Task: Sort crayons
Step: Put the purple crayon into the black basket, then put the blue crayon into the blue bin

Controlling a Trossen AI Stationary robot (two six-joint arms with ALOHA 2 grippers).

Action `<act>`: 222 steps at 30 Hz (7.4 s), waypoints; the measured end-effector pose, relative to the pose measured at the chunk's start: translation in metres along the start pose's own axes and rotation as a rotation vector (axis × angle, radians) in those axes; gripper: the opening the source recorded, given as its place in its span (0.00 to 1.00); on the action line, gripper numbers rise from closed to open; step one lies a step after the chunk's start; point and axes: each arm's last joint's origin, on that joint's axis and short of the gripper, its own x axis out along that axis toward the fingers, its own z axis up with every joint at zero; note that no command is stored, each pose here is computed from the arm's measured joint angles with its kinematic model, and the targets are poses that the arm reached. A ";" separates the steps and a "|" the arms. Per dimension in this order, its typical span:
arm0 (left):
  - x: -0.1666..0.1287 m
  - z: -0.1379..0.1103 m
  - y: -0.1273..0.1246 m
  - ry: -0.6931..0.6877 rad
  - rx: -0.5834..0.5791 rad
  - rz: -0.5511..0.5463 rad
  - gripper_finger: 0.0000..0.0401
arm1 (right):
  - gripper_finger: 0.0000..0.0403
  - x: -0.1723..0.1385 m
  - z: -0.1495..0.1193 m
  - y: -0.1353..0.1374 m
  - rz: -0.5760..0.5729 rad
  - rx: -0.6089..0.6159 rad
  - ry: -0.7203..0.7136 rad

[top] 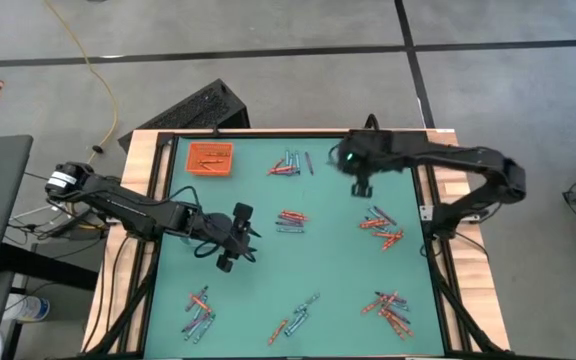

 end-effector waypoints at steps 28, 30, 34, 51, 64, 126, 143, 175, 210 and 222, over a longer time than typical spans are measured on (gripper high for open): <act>0.000 0.001 0.000 -0.008 0.011 0.003 0.43 | 0.00 0.106 -0.080 -0.109 -0.055 0.148 0.238; 0.000 0.001 0.000 -0.010 0.010 0.003 0.43 | 0.00 0.114 -0.083 -0.111 -0.039 0.142 0.263; 0.000 0.001 0.000 -0.010 0.010 0.004 0.43 | 0.00 0.126 -0.089 -0.115 -0.016 0.153 0.303; 0.000 0.001 0.001 -0.012 0.026 0.008 0.43 | 0.06 0.138 -0.095 -0.120 -0.010 0.210 0.325; 0.000 0.006 0.004 -0.059 -0.025 0.025 0.43 | 0.44 0.119 -0.091 -0.119 -0.114 0.367 0.301; 0.138 -0.044 0.067 0.285 -0.272 -0.206 0.08 | 0.41 -0.014 -0.021 0.011 -0.016 0.260 -0.257; 0.138 -0.030 0.065 0.303 -0.214 -0.242 0.00 | 0.41 -0.023 -0.003 0.017 -0.004 0.309 -0.439; -0.026 0.077 0.034 0.630 -0.100 -0.055 0.00 | 0.41 -0.007 0.024 0.090 0.037 0.159 -0.400; -0.070 -0.051 -0.025 0.725 -0.456 0.066 0.00 | 0.41 -0.042 -0.011 0.165 0.037 0.125 -0.354; -0.062 -0.060 -0.018 0.720 -0.499 0.077 0.03 | 0.41 -0.045 -0.012 0.168 -0.004 0.130 -0.384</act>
